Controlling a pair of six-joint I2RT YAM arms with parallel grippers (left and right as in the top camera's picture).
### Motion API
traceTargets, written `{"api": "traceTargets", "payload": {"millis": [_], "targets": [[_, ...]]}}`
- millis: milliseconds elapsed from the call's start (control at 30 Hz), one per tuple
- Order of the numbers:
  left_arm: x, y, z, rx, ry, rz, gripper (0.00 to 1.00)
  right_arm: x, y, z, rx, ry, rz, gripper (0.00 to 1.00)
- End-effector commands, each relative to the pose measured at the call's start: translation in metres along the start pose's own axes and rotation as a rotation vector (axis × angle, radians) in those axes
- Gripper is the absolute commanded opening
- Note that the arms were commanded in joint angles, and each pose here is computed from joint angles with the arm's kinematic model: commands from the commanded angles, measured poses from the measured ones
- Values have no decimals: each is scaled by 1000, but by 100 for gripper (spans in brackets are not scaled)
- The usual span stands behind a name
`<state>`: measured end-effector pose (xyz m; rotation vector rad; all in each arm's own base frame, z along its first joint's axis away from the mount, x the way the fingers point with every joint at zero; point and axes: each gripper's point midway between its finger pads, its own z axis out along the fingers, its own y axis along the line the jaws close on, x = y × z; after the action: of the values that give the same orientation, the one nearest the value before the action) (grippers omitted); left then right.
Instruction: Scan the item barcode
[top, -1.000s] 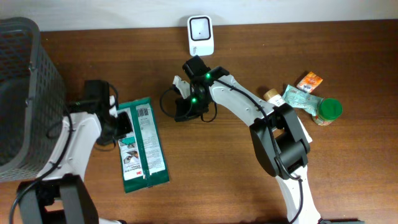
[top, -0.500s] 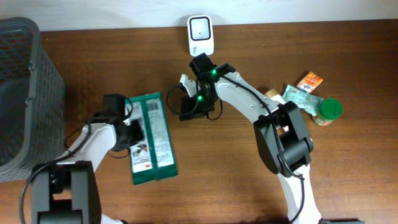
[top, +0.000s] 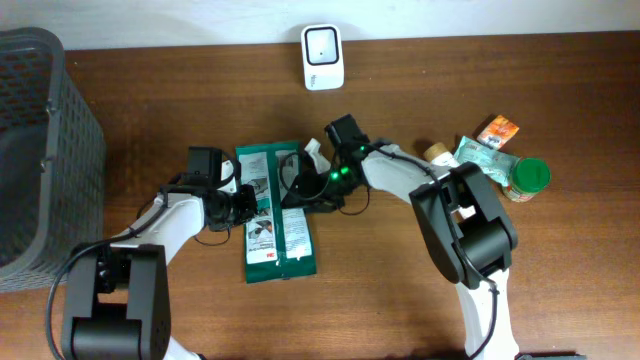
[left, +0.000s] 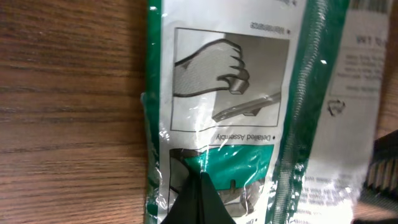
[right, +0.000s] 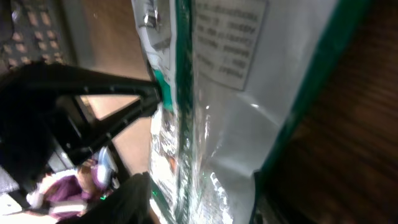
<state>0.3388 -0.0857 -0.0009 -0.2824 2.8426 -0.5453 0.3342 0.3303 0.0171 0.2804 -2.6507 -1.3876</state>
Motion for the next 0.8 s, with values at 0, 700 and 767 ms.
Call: {"api": "traceTargets", "payload": {"millis": [0,700,767], "targets": [[26,15,20,-39,92,-35,0,15,3,33,-50,37,21,48],[18,21,7,-40,78,-47,0,-15,34,-9,-32,-117,-229,4],[1,22,-15,-31,19,-14,0,-24,31,-39,-19,-161,-240,4]]}}
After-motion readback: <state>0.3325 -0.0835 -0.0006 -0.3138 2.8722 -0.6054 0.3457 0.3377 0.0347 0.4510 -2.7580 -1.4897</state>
